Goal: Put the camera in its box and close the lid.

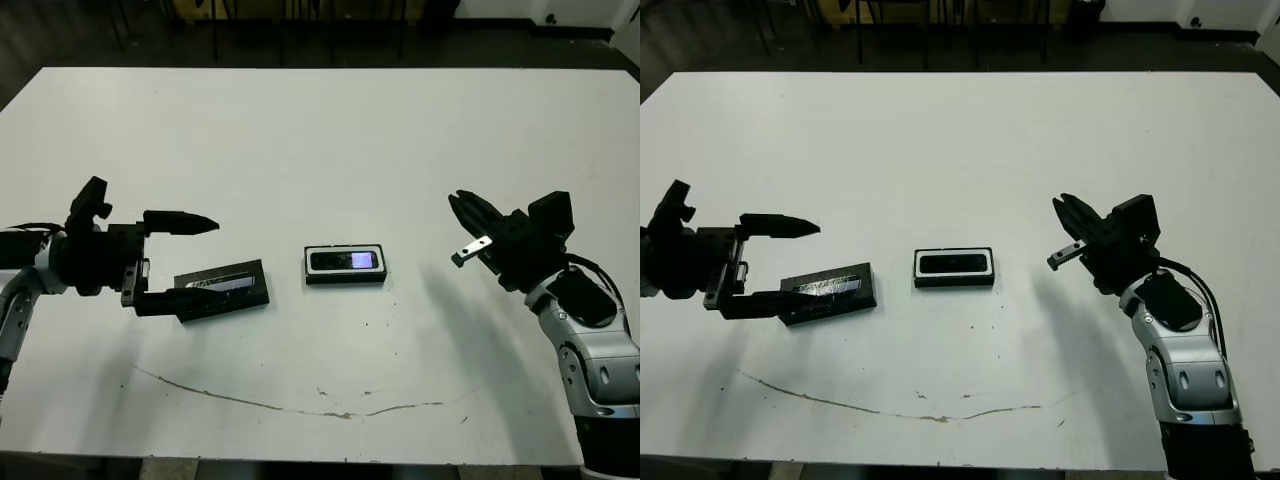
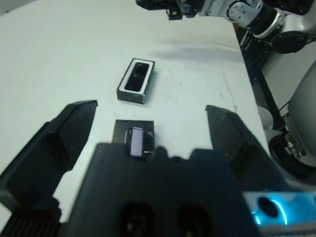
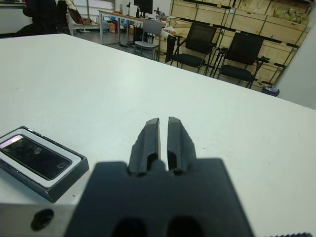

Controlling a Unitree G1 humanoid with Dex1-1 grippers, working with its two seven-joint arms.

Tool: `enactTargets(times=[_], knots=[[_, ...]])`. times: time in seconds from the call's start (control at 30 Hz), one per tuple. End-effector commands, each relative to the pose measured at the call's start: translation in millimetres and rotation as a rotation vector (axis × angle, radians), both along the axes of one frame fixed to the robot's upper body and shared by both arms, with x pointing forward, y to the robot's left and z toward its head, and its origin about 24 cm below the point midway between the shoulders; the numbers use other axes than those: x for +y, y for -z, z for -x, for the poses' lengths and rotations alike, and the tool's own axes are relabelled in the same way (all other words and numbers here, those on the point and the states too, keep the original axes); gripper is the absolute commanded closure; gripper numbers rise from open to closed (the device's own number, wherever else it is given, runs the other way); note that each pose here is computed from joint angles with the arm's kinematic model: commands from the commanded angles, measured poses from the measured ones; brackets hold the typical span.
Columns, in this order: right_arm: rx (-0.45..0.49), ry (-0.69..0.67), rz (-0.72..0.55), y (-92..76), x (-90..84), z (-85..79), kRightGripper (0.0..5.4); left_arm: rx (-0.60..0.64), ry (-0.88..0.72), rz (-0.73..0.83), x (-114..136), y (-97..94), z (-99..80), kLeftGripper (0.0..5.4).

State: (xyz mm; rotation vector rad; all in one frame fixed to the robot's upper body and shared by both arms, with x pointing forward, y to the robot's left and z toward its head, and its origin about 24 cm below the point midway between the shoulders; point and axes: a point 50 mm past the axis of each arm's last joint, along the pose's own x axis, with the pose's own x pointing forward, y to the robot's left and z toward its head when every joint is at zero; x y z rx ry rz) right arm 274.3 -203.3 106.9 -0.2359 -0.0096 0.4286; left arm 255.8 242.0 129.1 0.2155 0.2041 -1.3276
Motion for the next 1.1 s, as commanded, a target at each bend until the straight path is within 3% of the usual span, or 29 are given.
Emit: enactTargets(times=[0.03, 0.33, 1.1], knots=[[0.017, 0.002, 0.003, 4.6, -1.1, -0.5, 5.4, 0.032, -0.014, -0.046, 3, 9.7, 3.5, 0.02], [0.015, -0.001, 0.008, 4.9, -2.2, -0.5, 5.4, 0.041, -0.02, -0.083, 4, 23.9, 2.6, 0.02], [0.012, -0.019, 0.015, 8.5, -4.6, -1.0, 5.4, 0.083, -0.04, -0.172, 12, 31.8, -3.4, 0.02]])
